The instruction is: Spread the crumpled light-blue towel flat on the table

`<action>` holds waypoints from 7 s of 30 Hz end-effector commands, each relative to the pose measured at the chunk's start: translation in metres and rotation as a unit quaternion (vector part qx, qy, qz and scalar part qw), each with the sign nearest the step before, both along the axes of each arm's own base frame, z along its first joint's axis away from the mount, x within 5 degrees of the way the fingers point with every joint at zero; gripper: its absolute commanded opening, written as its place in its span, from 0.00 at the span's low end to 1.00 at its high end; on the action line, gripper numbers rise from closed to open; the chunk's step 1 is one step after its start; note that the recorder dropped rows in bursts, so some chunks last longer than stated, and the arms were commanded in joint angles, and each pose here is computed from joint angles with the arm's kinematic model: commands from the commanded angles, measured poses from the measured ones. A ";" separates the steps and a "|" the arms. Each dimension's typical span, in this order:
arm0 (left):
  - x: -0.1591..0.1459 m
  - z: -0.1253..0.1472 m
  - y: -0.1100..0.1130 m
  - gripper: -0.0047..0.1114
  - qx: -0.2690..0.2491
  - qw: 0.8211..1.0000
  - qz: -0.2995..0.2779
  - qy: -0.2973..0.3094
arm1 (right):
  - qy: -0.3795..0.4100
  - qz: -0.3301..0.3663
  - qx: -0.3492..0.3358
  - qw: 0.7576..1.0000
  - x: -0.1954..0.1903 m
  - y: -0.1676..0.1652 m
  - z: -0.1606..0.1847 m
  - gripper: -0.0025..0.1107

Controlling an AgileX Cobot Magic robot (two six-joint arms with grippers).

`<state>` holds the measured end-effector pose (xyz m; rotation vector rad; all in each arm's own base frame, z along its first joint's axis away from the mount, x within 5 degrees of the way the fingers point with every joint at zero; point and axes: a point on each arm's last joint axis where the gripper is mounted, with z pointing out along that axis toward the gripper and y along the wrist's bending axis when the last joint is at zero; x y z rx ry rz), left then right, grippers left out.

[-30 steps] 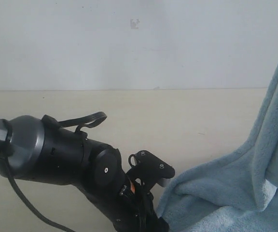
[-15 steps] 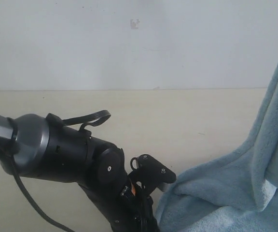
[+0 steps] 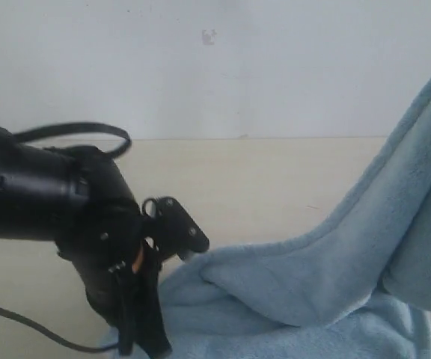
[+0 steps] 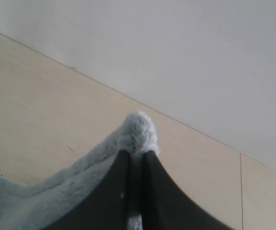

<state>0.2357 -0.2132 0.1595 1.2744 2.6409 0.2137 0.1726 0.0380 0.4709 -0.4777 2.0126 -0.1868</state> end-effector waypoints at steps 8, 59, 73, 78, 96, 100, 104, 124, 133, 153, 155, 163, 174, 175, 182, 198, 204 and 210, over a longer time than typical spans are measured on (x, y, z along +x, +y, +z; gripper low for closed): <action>-0.009 0.127 0.076 0.07 0.002 0.978 0.076 -0.194 | 0.003 -0.036 -0.044 0.998 -0.001 -0.010 0.000 0.02; -0.174 0.255 0.238 0.07 -0.129 0.870 0.167 -0.446 | -0.080 -0.120 0.027 0.989 -0.131 -0.064 0.020 0.02; -0.161 0.254 0.229 0.07 -0.102 0.877 0.169 -0.439 | 0.018 -0.181 -0.026 0.983 -0.092 -0.060 -0.049 0.02; -0.164 0.252 0.228 0.07 -0.120 0.880 0.168 -0.428 | 0.008 -0.186 -0.019 0.982 -0.104 -0.065 -0.048 0.02; -0.110 0.209 0.200 0.07 0.041 0.898 0.174 -0.402 | 0.086 -0.174 -0.127 0.973 -0.039 -0.048 -0.091 0.02; -0.084 0.195 0.185 0.07 0.043 0.909 0.178 -0.374 | 0.103 -0.151 -0.130 0.975 0.008 -0.029 -0.111 0.02; -0.034 0.166 0.181 0.07 0.066 0.920 0.190 -0.335 | 0.124 -0.154 -0.118 0.973 0.058 -0.029 -0.140 0.02; 0.190 0.078 0.191 0.15 -0.049 0.939 0.204 -0.273 | 0.220 -0.150 -0.026 0.964 0.286 -0.052 -0.245 0.18; 0.202 0.098 0.201 0.50 -0.086 0.907 0.270 -0.313 | 0.153 -0.155 -0.004 0.976 0.304 -0.051 -0.211 0.51; 0.105 0.051 0.208 0.08 -0.046 0.939 0.328 -0.089 | 0.219 -0.175 0.099 0.955 0.203 -0.053 -0.219 0.02; 0.096 0.045 0.207 0.08 -0.054 0.939 0.331 -0.079 | 0.233 -0.168 0.116 0.951 0.185 -0.049 -0.229 0.02; 0.072 0.046 0.199 0.08 -0.103 0.934 0.337 -0.053 | 0.200 -0.171 0.215 0.941 0.113 -0.036 -0.242 0.02; 0.056 0.033 0.193 0.08 -0.157 0.919 0.358 -0.057 | 0.124 -0.057 0.204 0.969 0.022 0.000 -0.213 0.02; 0.055 0.031 0.193 0.08 -0.155 0.919 0.357 -0.055 | 0.112 -0.051 0.206 0.971 0.017 0.001 -0.209 0.02; 0.052 0.027 0.193 0.08 -0.156 0.919 0.357 -0.057 | 0.097 -0.047 0.203 0.973 0.007 -0.001 -0.208 0.02; 0.044 0.010 0.191 0.08 -0.153 0.922 0.354 -0.040 | 0.089 -0.053 0.211 0.972 0.007 -0.002 -0.212 0.02; 0.038 -0.001 0.191 0.08 -0.149 0.922 0.356 -0.035 | 0.089 -0.053 0.211 0.972 0.007 -0.002 -0.212 0.02; 0.029 -0.012 0.193 0.08 -0.146 0.922 0.356 -0.036 | 0.090 -0.053 0.212 0.972 0.007 -0.002 -0.212 0.02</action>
